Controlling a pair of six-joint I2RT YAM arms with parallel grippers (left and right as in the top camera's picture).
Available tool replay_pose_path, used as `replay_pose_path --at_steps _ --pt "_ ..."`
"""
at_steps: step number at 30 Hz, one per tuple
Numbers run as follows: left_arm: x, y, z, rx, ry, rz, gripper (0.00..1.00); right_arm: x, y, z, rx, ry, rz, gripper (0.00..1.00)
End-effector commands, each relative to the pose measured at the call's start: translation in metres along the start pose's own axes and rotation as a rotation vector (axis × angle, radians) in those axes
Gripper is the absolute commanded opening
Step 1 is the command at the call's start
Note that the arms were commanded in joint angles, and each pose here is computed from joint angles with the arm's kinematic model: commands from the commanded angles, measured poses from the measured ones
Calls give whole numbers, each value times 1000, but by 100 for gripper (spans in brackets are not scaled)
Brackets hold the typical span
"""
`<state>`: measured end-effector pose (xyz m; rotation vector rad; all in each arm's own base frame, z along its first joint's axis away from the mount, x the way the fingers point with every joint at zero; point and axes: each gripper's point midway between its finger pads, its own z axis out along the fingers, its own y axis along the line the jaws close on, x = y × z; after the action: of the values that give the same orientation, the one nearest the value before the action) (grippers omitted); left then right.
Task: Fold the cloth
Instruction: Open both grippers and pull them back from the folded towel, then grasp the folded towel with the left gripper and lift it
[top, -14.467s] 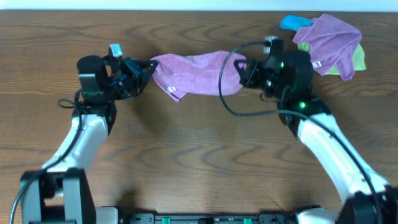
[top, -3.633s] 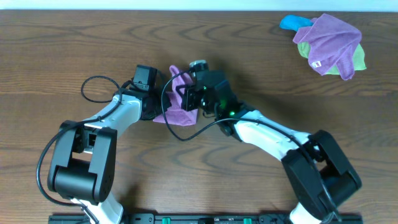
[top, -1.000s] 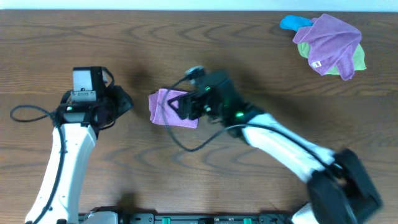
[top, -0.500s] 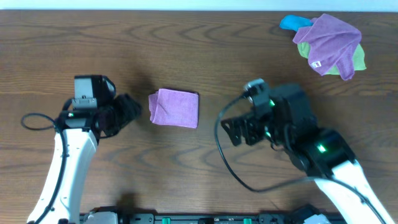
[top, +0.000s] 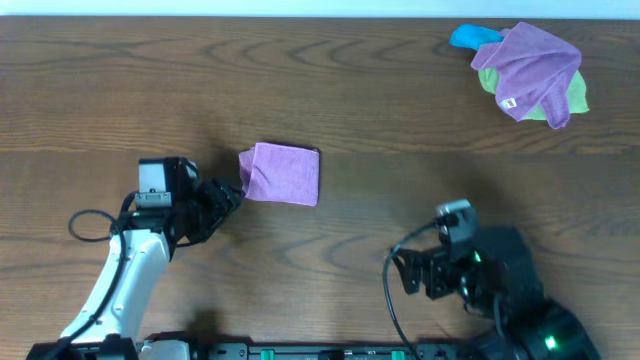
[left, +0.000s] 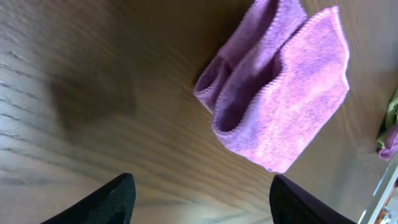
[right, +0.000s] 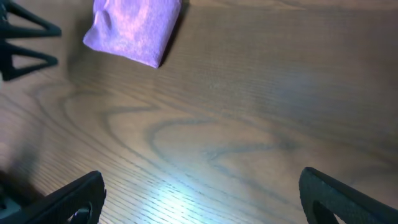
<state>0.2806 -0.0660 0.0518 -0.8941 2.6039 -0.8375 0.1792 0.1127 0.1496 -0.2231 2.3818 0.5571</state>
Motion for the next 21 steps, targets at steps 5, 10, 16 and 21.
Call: replay_pose_path --at_steps 5,10,16,21 --pt "9 5 20 3 41 -27 75 13 -12 -8 28 -54 122 99" --pt "5 -1 35 32 48 -27 82 14 -12 -8 30 -51 122 99" --pt "-2 -5 44 59 36 -53 96 14 -12 -8 29 -51 122 99" --pt "-6 -6 51 72 27 -51 97 14 -12 -8 30 -51 122 99"
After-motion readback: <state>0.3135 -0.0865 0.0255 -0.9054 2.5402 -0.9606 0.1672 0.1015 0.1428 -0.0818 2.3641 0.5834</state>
